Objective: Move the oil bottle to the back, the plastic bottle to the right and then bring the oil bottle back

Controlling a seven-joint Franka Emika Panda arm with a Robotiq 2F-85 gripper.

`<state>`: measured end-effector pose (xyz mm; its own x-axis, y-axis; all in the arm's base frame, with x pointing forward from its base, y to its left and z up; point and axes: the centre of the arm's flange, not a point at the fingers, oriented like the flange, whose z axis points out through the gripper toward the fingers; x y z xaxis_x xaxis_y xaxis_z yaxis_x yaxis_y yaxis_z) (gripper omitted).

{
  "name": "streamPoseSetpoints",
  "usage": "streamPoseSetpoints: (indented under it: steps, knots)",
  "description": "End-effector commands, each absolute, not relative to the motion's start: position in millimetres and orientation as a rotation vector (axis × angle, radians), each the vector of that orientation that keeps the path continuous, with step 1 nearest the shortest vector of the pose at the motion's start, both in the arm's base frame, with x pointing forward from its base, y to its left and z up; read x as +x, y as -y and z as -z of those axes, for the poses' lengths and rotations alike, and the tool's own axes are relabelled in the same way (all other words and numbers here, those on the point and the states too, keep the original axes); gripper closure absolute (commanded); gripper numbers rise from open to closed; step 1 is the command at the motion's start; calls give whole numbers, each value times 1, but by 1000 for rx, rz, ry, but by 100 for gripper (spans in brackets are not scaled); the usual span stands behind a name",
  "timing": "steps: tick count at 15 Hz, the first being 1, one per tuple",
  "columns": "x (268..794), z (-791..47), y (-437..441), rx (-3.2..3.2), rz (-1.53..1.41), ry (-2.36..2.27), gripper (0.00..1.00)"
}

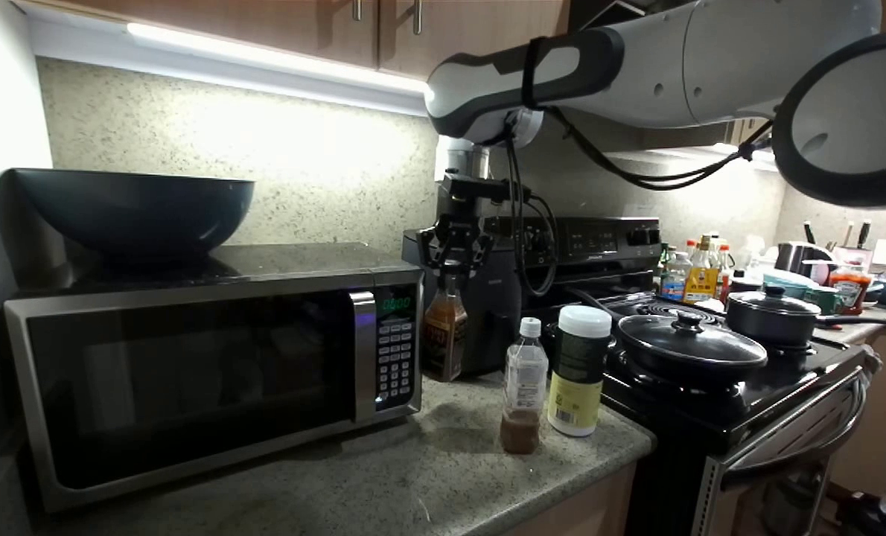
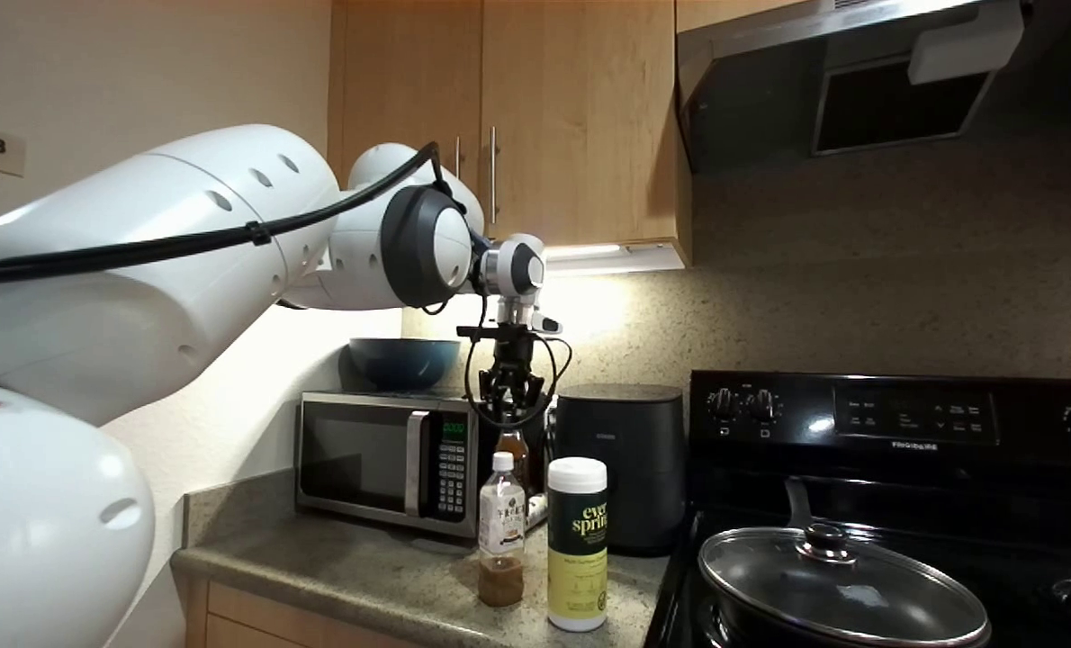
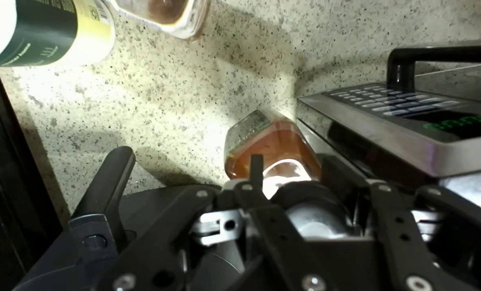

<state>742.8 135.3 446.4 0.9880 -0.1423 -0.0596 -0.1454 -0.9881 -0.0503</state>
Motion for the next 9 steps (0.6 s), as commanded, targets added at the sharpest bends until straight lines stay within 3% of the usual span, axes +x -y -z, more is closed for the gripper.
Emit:
streamPoseSetpoints:
  steps: [1,9]
  knots:
    - [707,-463,-150,-3121,-35,-209,84]
    - [689,-460,-156,-3074,-150,-267,84]
